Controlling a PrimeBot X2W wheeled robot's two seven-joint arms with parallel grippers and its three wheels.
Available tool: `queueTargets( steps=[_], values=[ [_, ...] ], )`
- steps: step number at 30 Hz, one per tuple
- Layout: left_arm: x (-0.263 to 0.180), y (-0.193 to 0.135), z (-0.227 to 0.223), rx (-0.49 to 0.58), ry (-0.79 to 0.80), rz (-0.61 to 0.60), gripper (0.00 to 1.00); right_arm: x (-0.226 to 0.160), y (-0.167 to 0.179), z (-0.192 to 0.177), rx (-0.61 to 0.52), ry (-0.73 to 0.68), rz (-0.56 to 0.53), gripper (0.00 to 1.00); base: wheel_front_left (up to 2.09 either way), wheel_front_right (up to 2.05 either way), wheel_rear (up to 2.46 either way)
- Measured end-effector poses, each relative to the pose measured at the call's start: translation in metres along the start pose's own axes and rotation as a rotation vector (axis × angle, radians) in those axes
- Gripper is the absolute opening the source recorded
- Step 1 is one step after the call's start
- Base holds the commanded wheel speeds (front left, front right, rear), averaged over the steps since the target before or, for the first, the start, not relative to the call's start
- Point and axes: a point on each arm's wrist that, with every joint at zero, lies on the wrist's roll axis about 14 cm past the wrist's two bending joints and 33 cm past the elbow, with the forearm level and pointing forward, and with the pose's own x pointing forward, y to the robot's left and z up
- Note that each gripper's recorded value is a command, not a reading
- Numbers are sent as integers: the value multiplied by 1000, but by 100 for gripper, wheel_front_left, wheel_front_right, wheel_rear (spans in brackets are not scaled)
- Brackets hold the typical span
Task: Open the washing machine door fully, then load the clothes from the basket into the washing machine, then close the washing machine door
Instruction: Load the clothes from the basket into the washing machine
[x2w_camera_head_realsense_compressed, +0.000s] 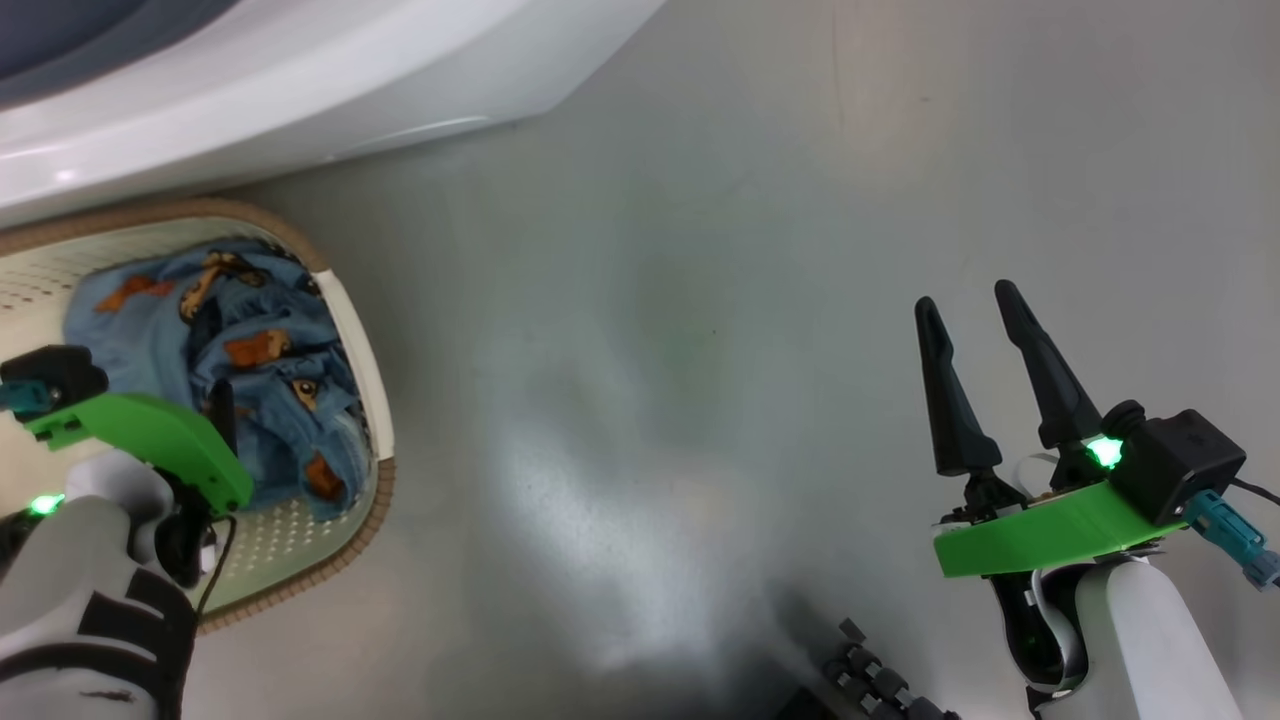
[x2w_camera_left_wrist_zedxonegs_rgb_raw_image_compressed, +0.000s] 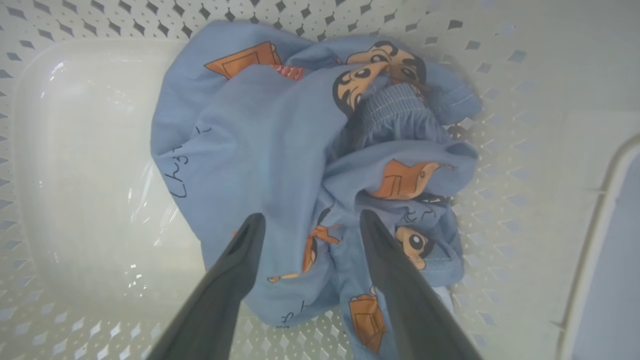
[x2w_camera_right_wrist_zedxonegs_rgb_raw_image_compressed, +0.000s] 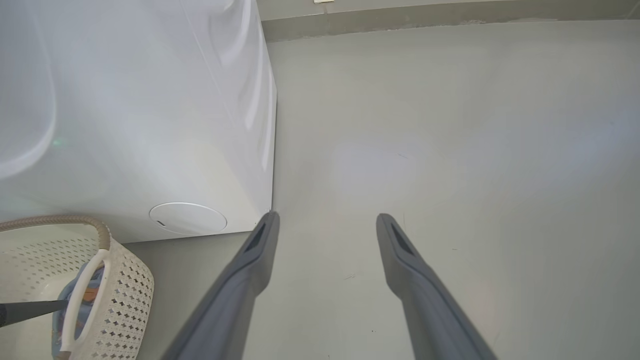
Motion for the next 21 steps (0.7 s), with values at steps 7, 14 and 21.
queueTargets(
  steps=[7,14,21],
  values=[
    [16,-1,-3,15,33,-6,100,3,-10,-2,-12,4,-27,100,0,0,0],
    [32,6,-5,24,52,18,100,3,-21,-8,-30,19,-57,100,0,0,0],
    [43,2,-9,72,60,17,100,3,-28,-14,-16,35,-80,100,0,0,0]
  ],
)
